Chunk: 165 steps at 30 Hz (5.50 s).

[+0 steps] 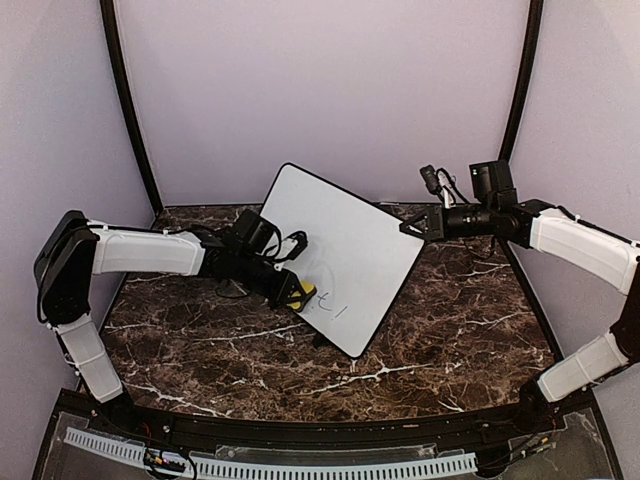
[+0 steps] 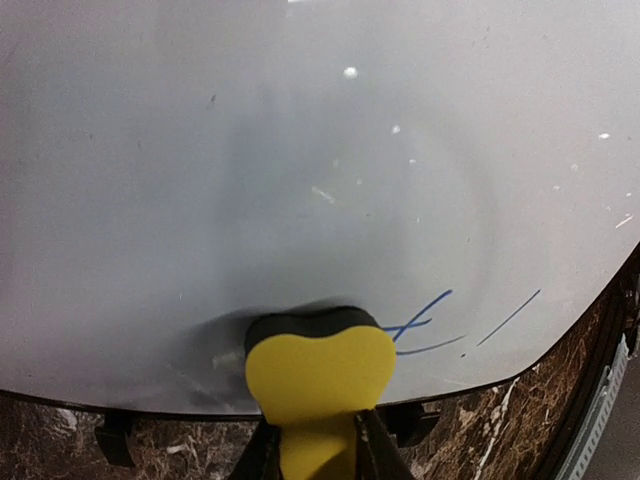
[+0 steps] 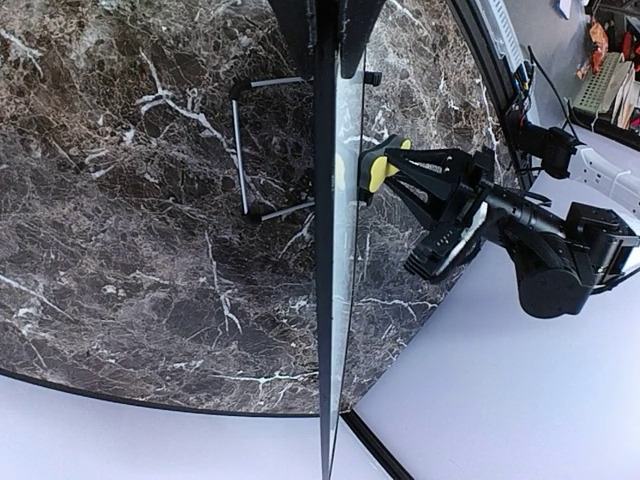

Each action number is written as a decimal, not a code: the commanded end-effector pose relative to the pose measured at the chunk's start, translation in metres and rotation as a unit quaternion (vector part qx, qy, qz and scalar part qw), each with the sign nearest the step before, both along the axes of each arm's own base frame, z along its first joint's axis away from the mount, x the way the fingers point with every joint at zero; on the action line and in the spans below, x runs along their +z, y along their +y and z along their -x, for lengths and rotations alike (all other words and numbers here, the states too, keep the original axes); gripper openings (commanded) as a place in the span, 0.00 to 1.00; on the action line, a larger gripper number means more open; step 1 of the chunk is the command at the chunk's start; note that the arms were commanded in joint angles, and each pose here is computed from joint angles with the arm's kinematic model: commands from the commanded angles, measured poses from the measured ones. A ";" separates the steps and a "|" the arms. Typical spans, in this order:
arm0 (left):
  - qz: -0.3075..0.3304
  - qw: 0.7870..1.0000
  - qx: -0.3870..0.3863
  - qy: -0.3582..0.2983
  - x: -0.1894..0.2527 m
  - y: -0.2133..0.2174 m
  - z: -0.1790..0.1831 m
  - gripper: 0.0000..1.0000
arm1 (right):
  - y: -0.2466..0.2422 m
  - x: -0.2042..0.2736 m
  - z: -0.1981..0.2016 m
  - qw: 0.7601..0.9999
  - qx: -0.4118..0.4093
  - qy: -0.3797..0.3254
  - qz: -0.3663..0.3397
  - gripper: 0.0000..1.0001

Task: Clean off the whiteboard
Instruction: Erase the center of the whiteboard.

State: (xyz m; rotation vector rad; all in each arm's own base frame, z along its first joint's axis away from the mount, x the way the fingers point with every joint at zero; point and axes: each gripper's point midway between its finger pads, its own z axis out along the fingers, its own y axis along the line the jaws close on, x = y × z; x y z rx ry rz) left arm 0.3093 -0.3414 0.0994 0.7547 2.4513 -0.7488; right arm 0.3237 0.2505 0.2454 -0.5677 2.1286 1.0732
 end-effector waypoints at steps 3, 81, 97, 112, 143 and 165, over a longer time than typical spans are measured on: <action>-0.063 0.997 0.017 0.033 -0.046 0.030 0.024 0.00 | 0.017 -0.011 0.015 0.997 0.066 -0.026 0.011 0.00; -0.064 0.997 -0.046 -0.020 -0.014 -0.012 0.019 0.00 | 0.018 -0.005 0.016 0.997 0.066 -0.030 0.010 0.00; -0.050 0.995 -0.069 -0.049 0.014 -0.032 0.008 0.00 | 0.017 -0.005 0.016 0.997 0.066 -0.028 0.010 0.00; -0.109 0.992 -0.055 -0.008 -0.031 0.006 0.034 0.00 | 0.018 -0.007 0.016 0.997 0.067 -0.026 0.009 0.00; -0.134 0.991 -0.001 -0.014 -0.035 0.018 0.012 0.00 | 0.019 -0.004 0.015 0.997 0.066 -0.029 0.009 0.00; -0.078 0.986 -0.133 -0.057 -0.006 -0.066 0.044 0.00 | 0.019 -0.008 0.015 0.997 0.066 -0.026 0.010 0.00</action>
